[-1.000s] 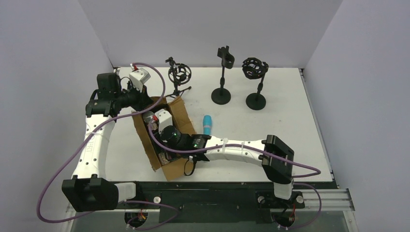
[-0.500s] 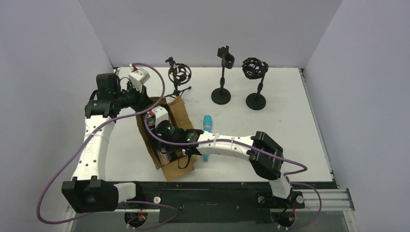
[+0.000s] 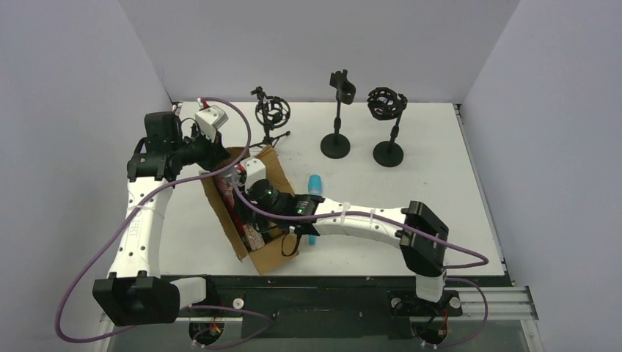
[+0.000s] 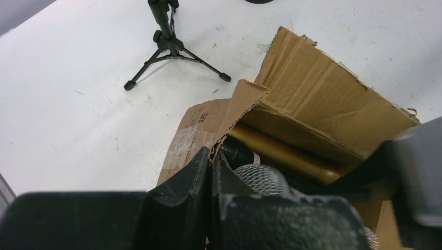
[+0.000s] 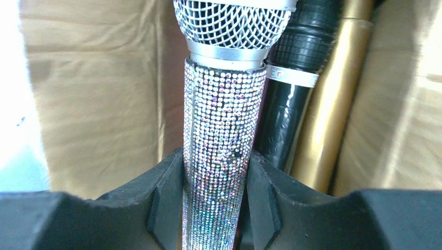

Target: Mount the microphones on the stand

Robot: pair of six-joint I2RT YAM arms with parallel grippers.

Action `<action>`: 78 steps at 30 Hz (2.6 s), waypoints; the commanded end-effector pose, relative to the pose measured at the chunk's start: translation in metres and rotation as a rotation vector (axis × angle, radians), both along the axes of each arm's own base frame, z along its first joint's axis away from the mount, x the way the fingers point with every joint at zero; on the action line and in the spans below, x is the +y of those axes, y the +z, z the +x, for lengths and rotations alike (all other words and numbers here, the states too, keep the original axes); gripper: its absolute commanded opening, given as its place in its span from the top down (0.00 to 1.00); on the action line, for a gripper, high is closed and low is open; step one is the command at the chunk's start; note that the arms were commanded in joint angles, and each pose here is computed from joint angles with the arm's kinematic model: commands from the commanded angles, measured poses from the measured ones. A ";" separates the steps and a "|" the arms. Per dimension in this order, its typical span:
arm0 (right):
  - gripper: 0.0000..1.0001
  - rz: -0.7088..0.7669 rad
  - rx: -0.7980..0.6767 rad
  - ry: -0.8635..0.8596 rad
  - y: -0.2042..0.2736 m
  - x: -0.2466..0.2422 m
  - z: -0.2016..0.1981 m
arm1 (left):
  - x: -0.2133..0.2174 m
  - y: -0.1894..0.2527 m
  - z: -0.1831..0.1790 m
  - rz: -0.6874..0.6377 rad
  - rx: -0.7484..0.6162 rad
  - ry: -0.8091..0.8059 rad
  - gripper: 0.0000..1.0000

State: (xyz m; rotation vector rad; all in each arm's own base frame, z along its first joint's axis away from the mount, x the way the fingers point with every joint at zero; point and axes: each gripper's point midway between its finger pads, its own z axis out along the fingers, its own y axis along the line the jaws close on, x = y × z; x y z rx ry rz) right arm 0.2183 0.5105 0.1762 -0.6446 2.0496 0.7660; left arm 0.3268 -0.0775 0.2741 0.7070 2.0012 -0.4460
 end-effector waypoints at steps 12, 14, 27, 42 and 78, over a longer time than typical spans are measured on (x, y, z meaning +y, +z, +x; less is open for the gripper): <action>1.00 0.240 -0.055 -0.252 0.092 -0.146 0.007 | 0.000 0.052 0.016 -0.001 -0.195 -0.001 1.00; 1.00 0.194 -0.026 -0.339 0.058 -0.183 0.019 | -0.001 0.052 0.016 -0.009 -0.196 0.000 1.00; 1.00 -0.057 0.112 -0.596 -0.077 -0.285 0.068 | -0.005 0.048 0.011 -0.032 -0.206 -0.012 1.00; 0.77 -0.083 0.228 -0.536 -0.128 -0.245 0.099 | -0.007 0.039 0.006 -0.008 -0.197 -0.056 1.00; 0.61 0.017 -0.100 -0.039 0.054 -0.050 0.000 | -0.009 0.039 0.003 -0.014 -0.168 -0.070 1.00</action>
